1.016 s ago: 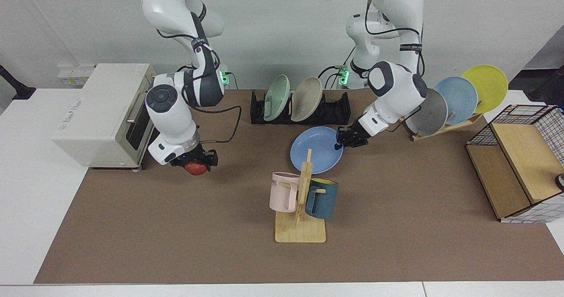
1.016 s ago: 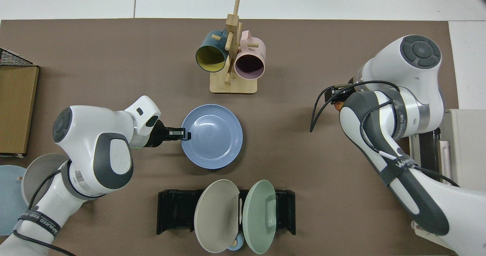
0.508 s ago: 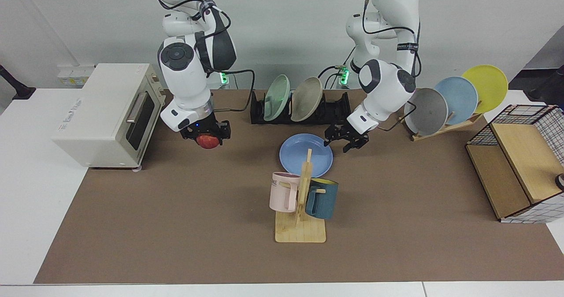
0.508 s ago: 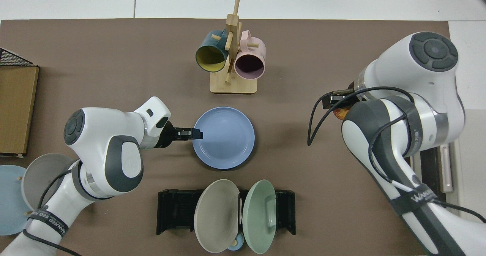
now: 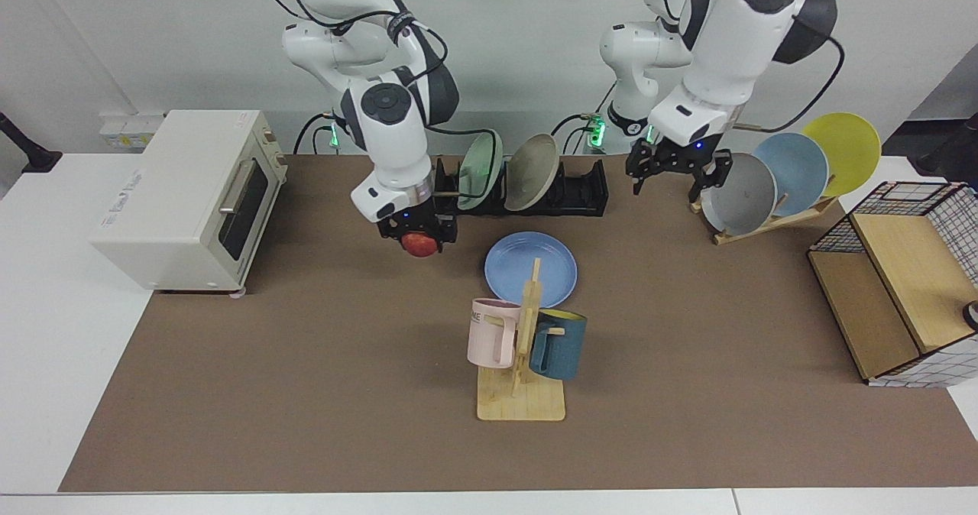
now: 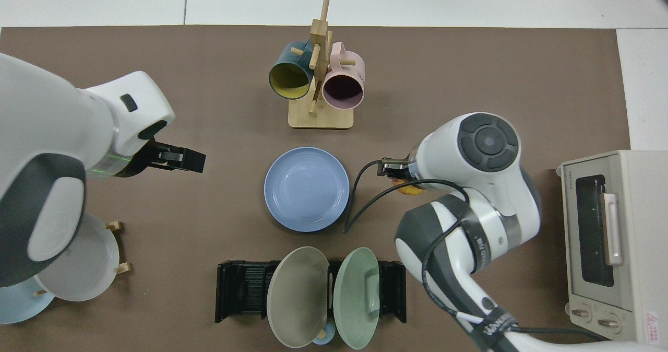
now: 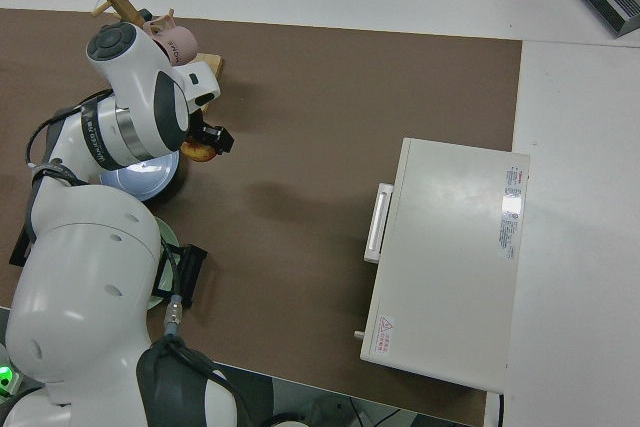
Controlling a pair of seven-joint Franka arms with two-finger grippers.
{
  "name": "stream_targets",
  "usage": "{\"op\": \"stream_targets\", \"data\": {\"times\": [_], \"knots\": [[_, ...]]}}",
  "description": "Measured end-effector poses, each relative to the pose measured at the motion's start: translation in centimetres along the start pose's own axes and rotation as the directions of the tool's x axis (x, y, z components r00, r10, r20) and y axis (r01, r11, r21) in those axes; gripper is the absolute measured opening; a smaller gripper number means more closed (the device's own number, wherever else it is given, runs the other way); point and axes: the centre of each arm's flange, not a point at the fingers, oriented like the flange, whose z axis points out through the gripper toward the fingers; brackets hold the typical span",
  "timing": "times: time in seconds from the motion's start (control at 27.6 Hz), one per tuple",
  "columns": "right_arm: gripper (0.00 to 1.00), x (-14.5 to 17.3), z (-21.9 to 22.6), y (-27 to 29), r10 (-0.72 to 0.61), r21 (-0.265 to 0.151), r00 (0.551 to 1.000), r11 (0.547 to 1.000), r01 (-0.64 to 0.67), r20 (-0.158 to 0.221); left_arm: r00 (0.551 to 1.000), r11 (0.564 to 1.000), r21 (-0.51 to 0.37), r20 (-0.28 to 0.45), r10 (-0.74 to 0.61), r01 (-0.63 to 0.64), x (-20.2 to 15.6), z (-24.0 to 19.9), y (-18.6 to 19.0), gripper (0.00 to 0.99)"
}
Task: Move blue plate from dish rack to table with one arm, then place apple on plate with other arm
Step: 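Carry the apple with the right gripper over the blue plate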
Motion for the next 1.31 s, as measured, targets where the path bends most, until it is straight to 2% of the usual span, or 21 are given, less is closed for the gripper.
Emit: {"op": "stream_targets", "data": {"times": [0.15,0.33,0.47,0.94,1.31], "knots": [[0.7,-2.0,0.6,-3.7,0.029,0.012,1.0,0.999,-0.029,0.007,1.0,1.0,0.009,0.013,-0.017,0.017,-0.5,-3.6,-1.1,0.982],[0.7,-3.2,1.6,-7.4,0.029,-0.035,0.999,0.999,-0.03,-0.021,0.999,1.0,0.025,0.026,-0.02,0.019,-0.8,-5.2,-1.5,0.991],[0.7,-4.3,4.0,-10.7,0.062,-0.051,0.998,0.997,-0.063,-0.02,0.999,0.999,0.031,0.034,-0.018,0.017,-0.6,-4.9,-1.6,0.982],[0.7,-3.8,8.2,-18.1,0.163,0.024,0.987,0.986,-0.163,0.005,0.996,0.998,0.036,0.072,-0.049,0.046,-0.9,-4.5,-3.2,0.991],[0.7,-4.5,12.6,-19.6,0.147,0.037,0.988,0.988,-0.149,0.04,0.993,0.995,0.038,0.07,-0.095,0.092,-1.0,-4.6,-5.7,0.991]]}}
